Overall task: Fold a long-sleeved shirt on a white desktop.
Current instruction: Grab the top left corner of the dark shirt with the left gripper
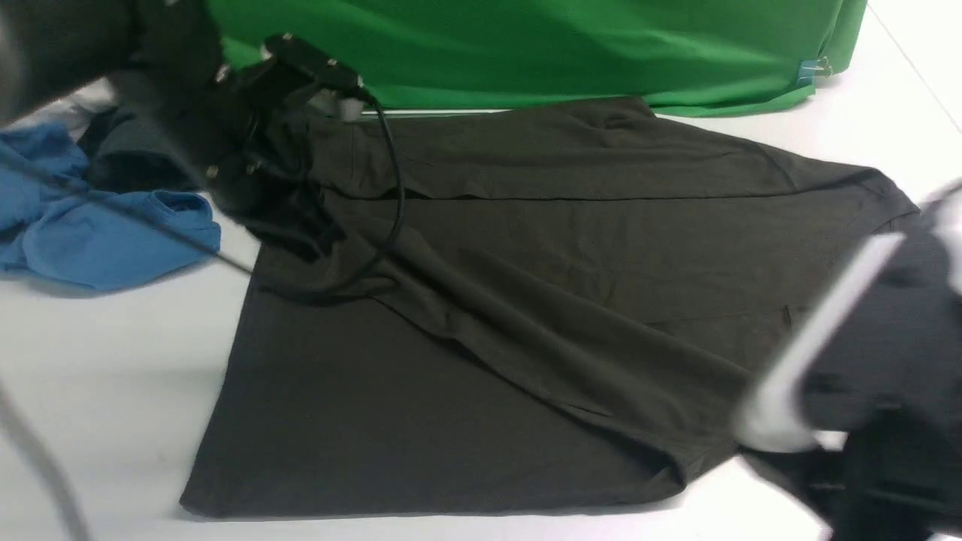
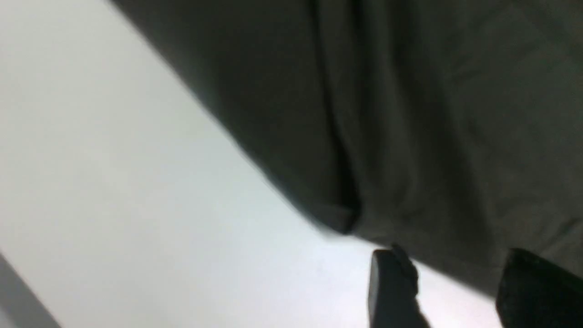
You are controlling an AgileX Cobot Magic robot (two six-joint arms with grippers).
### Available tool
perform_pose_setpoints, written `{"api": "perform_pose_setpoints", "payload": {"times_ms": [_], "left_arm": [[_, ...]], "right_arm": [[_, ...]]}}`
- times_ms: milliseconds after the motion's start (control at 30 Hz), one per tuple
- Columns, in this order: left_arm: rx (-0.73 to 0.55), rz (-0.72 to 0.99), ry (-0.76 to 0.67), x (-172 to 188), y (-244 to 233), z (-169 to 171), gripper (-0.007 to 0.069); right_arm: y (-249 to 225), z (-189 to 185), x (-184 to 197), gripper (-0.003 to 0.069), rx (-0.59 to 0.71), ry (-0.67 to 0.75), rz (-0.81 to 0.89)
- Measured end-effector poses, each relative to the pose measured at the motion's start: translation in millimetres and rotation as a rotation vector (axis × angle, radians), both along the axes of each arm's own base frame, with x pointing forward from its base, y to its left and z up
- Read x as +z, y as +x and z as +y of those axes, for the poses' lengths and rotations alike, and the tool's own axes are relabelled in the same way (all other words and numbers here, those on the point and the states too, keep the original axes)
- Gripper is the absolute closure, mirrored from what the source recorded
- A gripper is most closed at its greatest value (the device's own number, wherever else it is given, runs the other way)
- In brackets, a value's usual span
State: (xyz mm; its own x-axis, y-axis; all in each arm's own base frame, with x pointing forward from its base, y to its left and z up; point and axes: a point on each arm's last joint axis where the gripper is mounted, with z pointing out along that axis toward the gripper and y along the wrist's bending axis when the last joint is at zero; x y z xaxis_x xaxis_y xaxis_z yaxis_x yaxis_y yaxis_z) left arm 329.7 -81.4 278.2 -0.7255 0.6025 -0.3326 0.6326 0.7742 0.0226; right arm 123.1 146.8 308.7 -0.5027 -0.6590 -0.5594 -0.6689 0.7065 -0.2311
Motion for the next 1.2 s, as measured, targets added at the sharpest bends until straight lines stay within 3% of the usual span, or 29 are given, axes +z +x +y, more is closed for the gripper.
{"api": "perform_pose_setpoints", "payload": {"times_ms": [167, 400, 567, 667, 700, 867, 933, 1200], "left_arm": [[-0.004, -0.011, -0.083, 3, -61, -9, 0.0611], [-0.055, -0.082, -0.114, 5, -112, -12, 0.0611], [-0.054, -0.124, -0.096, 0, -124, -6, 0.0611], [-0.048, -0.135, -0.095, -4, -125, -5, 0.0611], [-0.045, -0.141, -0.096, -6, -125, -4, 0.0610], [-0.042, -0.154, -0.099, -7, -124, -5, 0.0608], [-0.041, -0.159, -0.100, -6, -124, -5, 0.0608], [-0.034, -0.234, -0.147, 5, -128, -5, 0.0608]], "right_arm": [[53, 12, -48, 0.0314, -0.090, -0.049, 0.195], [94, 17, -101, 0.0314, -0.168, -0.009, 0.375], [98, 25, -117, 0.0308, -0.186, 0.003, 0.425], [97, 28, -120, 0.0272, -0.181, 0.003, 0.431], [97, 31, -121, 0.0228, -0.175, 0.009, 0.427], [99, 30, -127, 0.0212, -0.161, -0.027, 0.421], [100, 30, -133, 0.0256, -0.159, -0.055, 0.437], [97, 27, -132, 0.0543, -0.165, -0.083, 0.460]]}}
